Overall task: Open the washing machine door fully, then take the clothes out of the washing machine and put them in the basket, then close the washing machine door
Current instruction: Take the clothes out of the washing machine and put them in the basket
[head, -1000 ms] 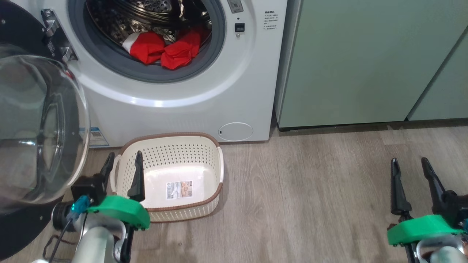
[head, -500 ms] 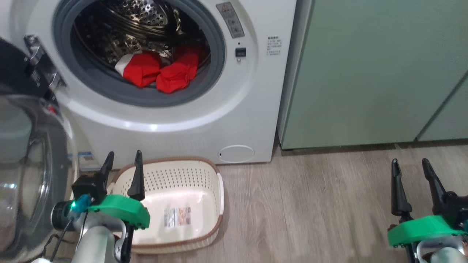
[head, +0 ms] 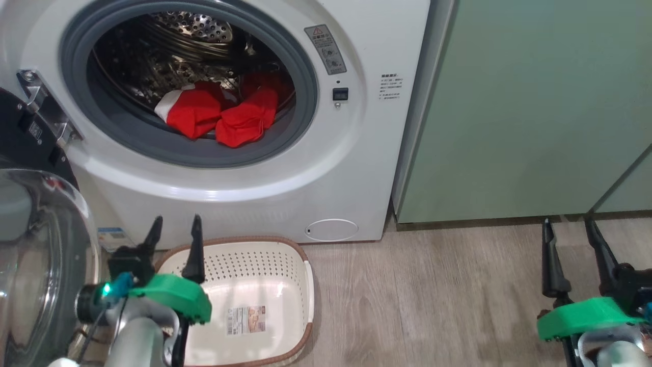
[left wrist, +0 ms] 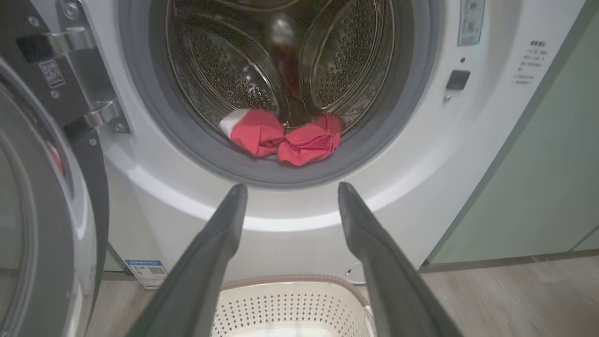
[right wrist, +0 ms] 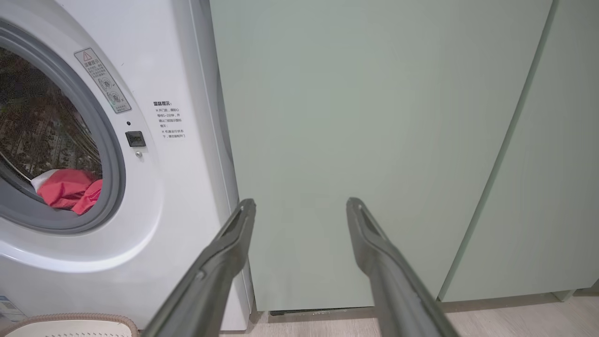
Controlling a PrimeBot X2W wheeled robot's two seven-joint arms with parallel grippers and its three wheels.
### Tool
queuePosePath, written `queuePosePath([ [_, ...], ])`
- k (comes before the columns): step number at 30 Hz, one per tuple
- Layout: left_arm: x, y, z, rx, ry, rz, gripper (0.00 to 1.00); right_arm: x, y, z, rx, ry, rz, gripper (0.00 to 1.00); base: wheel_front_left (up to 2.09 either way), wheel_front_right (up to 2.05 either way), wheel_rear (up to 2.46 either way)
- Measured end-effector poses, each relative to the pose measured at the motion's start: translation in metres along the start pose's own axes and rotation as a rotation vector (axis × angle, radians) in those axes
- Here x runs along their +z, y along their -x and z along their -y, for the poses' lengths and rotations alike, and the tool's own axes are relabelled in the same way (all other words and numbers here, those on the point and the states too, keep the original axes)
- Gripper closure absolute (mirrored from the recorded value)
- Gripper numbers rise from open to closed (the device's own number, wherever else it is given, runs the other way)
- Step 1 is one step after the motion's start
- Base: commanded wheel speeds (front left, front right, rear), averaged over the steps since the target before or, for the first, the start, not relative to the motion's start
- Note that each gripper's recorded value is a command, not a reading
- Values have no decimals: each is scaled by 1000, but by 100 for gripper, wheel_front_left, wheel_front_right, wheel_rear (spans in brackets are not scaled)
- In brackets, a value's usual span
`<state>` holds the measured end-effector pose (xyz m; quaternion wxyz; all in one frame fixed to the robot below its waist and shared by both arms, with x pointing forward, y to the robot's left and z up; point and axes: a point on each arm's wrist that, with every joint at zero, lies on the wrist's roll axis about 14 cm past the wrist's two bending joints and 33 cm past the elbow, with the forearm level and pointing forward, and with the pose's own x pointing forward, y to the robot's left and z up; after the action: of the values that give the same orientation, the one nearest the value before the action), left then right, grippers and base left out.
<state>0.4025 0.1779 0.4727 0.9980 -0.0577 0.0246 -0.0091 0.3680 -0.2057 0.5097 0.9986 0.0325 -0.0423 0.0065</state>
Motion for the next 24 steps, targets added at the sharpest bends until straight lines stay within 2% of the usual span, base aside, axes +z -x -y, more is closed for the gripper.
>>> queuePosePath([
  [4, -25, 2, 6, -19, -18, -82, 0, -4, -1, -2, 7, -1, -13, 0, 0, 0, 0],
  [8, -37, -15, 18, -57, -38, -141, 0, -13, -3, -2, 7, 0, -37, 0, 0, 0, 0],
  [16, -25, -98, 34, -107, -67, -222, 0, -21, -38, -2, 16, 8, -46, 0, 0, 0, 0],
  [19, -38, -133, 29, -104, -99, -334, 0, -32, -54, 1, 12, 14, -66, 0, 0, 0, 0],
  [24, -56, -160, 36, -119, -112, -459, 0, -48, -58, 7, -4, 21, -106, 0, 0, 0, 0],
])
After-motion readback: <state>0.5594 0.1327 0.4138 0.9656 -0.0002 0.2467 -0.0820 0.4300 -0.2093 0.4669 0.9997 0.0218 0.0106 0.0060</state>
